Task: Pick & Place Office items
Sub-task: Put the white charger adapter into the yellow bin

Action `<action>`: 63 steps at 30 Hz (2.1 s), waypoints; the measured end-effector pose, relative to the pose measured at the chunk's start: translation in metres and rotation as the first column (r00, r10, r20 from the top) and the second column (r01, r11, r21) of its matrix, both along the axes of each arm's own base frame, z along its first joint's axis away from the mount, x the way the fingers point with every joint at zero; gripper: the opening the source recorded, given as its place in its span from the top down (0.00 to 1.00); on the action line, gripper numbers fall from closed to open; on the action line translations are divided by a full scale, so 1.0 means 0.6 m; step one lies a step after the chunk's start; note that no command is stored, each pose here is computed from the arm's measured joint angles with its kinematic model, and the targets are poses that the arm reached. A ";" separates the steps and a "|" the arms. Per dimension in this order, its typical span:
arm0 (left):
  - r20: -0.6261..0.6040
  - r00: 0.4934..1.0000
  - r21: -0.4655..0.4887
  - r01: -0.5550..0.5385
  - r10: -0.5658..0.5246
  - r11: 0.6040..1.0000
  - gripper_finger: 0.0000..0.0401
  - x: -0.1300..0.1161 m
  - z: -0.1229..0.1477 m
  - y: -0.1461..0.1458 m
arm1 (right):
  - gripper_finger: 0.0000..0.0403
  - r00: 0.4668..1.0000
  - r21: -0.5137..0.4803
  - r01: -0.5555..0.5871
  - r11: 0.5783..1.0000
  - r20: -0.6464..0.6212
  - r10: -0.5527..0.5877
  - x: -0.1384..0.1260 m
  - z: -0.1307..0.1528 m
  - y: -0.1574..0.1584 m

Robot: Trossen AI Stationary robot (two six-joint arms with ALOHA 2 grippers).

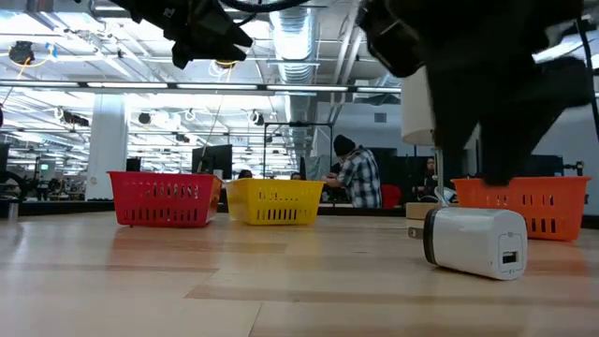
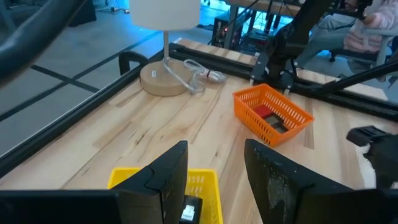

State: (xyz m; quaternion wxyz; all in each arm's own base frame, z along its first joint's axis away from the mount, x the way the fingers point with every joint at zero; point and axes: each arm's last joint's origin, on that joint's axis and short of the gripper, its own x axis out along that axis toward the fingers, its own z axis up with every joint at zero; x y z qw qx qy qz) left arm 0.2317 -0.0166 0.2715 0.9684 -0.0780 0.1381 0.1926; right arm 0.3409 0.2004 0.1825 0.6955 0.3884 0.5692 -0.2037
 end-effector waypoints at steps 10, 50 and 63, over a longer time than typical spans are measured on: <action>0.018 1.000 -0.002 0.000 0.000 1.000 0.62 0.002 0.002 0.000 | 0.44 0.994 -0.072 -0.049 0.996 -0.102 0.042 0.020 0.029 0.011; 0.038 0.999 -0.005 0.004 -0.004 1.000 0.62 0.003 0.005 -0.002 | 0.44 0.970 -0.163 -0.179 0.970 -0.197 0.146 0.000 0.054 0.010; 0.044 0.999 -0.006 0.004 -0.004 1.000 0.62 0.003 0.006 -0.002 | 0.44 0.985 -0.119 -0.149 0.982 -0.108 0.136 0.016 0.058 0.013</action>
